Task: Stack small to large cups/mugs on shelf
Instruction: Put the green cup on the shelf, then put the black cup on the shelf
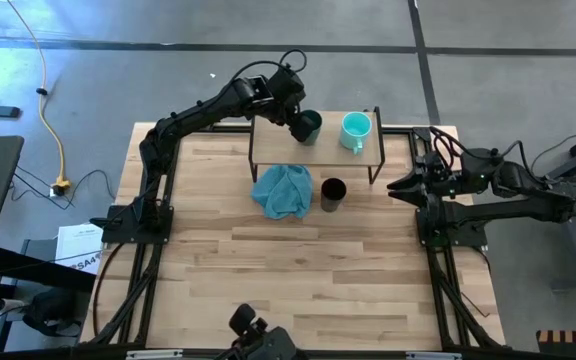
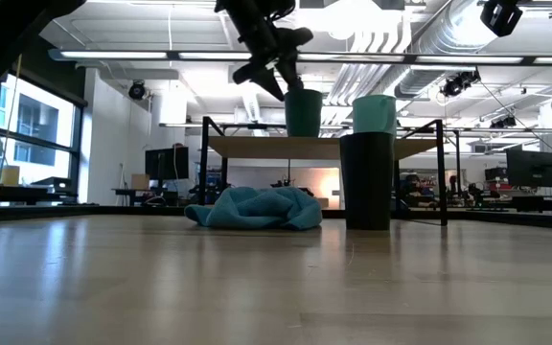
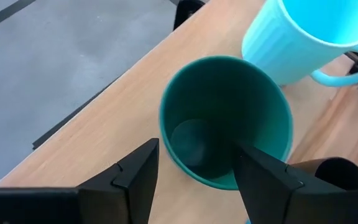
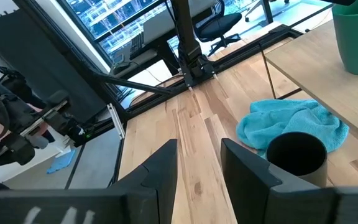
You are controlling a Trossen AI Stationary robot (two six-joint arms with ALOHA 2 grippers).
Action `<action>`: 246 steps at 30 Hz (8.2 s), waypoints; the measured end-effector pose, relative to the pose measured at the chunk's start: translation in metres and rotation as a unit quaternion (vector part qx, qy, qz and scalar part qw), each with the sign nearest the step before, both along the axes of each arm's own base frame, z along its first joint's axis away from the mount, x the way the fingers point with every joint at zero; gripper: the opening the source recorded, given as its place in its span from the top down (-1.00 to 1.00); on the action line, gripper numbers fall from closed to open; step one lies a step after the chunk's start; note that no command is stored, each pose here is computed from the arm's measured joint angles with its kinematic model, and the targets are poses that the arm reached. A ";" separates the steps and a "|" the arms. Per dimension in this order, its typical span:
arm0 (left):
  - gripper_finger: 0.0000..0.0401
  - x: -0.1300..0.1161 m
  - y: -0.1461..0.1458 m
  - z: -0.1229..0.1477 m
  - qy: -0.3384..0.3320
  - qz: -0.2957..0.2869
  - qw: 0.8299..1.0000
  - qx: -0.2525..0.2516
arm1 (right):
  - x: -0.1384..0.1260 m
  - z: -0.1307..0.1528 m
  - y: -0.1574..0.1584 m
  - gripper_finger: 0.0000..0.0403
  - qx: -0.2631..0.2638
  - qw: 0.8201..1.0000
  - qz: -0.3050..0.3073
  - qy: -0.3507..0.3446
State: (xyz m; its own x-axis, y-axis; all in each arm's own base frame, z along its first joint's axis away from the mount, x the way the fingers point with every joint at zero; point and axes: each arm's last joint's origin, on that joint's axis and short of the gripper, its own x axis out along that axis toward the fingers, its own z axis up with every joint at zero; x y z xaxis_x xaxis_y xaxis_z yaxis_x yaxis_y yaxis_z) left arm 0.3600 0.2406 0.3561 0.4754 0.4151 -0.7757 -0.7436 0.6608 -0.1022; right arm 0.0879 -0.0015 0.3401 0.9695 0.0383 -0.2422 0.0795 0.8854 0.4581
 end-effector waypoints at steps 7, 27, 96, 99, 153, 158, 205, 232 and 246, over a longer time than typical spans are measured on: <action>0.06 0.000 0.000 0.000 -0.003 0.013 1.000 -0.002 | 0.000 0.000 0.000 0.45 0.000 1.000 0.000 0.000; 0.06 -0.026 -0.028 0.059 -0.107 -0.064 0.992 0.005 | 0.000 0.000 0.000 0.45 0.001 1.000 -0.001 0.001; 0.06 0.094 -0.170 -0.105 0.117 -0.472 0.836 0.253 | 0.069 -0.018 0.010 0.45 0.033 0.996 0.029 0.083; 0.06 0.094 -0.169 -0.104 0.114 -0.468 0.839 0.253 | 0.070 -0.015 0.013 0.45 0.032 0.996 0.039 0.068; 0.97 0.096 -0.163 -0.123 0.150 -0.472 0.846 0.195 | 0.064 0.032 0.055 0.45 -0.003 0.958 0.215 -0.188; 0.98 0.095 -0.168 -0.100 0.141 -0.493 0.840 0.178 | 0.064 0.031 0.055 0.45 -0.003 0.960 0.215 -0.181; 1.00 -0.019 -0.100 0.045 0.152 -0.364 0.918 0.040 | 0.064 0.029 0.055 0.45 -0.013 0.961 0.217 -0.172; 1.00 -0.055 -0.035 0.048 0.132 -0.271 0.953 0.020 | 0.064 0.028 0.055 0.45 -0.014 0.961 0.217 -0.170; 1.00 -0.051 -0.020 0.034 0.132 -0.269 0.954 -0.002 | 0.064 0.029 0.055 0.45 -0.016 0.961 0.217 -0.171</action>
